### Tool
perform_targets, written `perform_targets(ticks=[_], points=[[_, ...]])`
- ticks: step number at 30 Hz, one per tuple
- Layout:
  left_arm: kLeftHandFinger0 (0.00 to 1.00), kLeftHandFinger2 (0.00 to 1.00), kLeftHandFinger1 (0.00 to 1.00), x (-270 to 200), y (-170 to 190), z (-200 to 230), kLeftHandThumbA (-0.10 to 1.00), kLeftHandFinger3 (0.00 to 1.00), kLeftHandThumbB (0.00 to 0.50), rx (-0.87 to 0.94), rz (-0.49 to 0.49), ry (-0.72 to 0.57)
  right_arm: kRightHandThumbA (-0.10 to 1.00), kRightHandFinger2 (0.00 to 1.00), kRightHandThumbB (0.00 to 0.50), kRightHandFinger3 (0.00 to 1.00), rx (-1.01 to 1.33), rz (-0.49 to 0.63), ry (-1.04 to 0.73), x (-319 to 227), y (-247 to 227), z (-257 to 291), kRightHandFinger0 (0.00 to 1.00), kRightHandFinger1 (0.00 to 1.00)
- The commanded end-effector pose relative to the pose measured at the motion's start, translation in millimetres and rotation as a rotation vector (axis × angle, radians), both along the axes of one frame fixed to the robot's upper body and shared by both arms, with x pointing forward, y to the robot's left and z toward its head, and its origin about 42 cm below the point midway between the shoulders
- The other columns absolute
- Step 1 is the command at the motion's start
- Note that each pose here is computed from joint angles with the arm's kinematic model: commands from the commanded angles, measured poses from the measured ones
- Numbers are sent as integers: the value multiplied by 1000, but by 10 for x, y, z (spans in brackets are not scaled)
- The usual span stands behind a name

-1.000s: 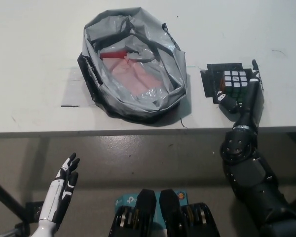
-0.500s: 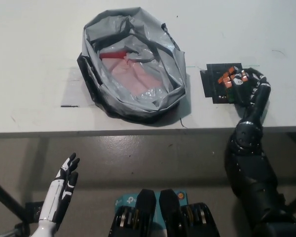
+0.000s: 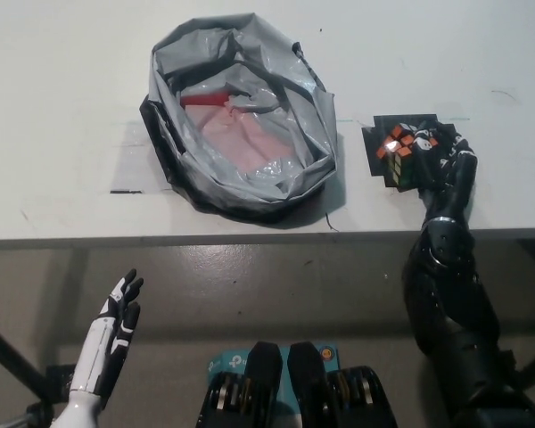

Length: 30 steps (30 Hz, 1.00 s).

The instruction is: Use the right hand to pick up a rubix's cube and place it into a plastic bag and lift the bag

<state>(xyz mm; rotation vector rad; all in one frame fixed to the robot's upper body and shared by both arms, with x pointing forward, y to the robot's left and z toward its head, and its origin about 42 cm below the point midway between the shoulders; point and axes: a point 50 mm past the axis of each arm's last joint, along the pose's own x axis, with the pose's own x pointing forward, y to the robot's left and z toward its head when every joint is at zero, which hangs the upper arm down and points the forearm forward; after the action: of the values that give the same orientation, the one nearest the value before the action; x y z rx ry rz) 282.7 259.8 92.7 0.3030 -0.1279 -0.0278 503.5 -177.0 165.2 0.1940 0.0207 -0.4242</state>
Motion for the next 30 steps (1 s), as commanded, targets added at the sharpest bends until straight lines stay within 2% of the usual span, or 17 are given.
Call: perform_targets(ticks=[1,2,5,7,8,10,11,13,15,19,24,26,27,28,30], points=[[1000,1000,1000,49,-4,105,1000,1000,241,-2,-2,-79,-100,749,184,729,51,49,-83,112,37,211,0,306],[1000,1000,1000,48,-6,107,1000,1000,228,-1,-2,-78,-100,736,173,727,73,45,-91,123,37,238,0,279],[1000,1000,1000,44,-7,105,1000,1000,222,0,1,-71,-100,753,165,735,129,45,-110,149,50,315,0,293],[1000,1000,1000,43,-8,104,1000,1000,216,1,-1,-68,-100,782,157,805,211,63,-134,164,61,395,0,301],[1000,1000,1000,42,-8,105,1000,1000,215,3,-2,-68,-100,756,154,850,253,71,-148,171,67,439,0,279],[1000,1000,1000,32,-9,98,1000,1000,204,4,-3,-69,-100,700,137,880,331,88,-174,182,83,526,0,246],[1000,1000,1000,28,-8,94,1000,1000,202,2,-3,-69,-100,702,137,898,369,98,-185,186,92,570,0,232],[1000,1000,1000,19,-9,98,1000,1000,205,5,2,-64,-100,829,104,925,473,143,-230,207,114,743,0,236],[1000,1000,1000,20,-6,90,1000,1000,212,4,3,-62,-100,859,85,947,524,173,-256,209,128,864,0,235],[1000,1000,1000,12,-4,77,1000,1000,204,-1,0,-58,-100,861,103,998,618,224,-300,193,178,1169,0,257],[1000,1000,1000,-8,-9,71,1000,1000,198,-1,3,-53,-100,819,100,956,673,264,-327,171,269,1460,0,260],[1000,1000,1000,-12,-9,66,1000,1000,197,2,3,-52,-100,815,109,955,677,284,-346,158,317,1583,0,243],[1000,1000,1000,-14,-10,64,1000,1000,196,3,3,-51,-100,814,136,941,678,288,-349,153,325,1609,0,247],[1000,1000,1000,-21,-12,66,1000,1000,195,7,3,-49,-100,822,107,965,670,296,-355,144,356,1678,0,214],[1000,1000,1000,-29,-16,71,1000,1000,192,10,1,-46,-100,859,112,1000,665,311,-363,138,430,1813,0,239]])
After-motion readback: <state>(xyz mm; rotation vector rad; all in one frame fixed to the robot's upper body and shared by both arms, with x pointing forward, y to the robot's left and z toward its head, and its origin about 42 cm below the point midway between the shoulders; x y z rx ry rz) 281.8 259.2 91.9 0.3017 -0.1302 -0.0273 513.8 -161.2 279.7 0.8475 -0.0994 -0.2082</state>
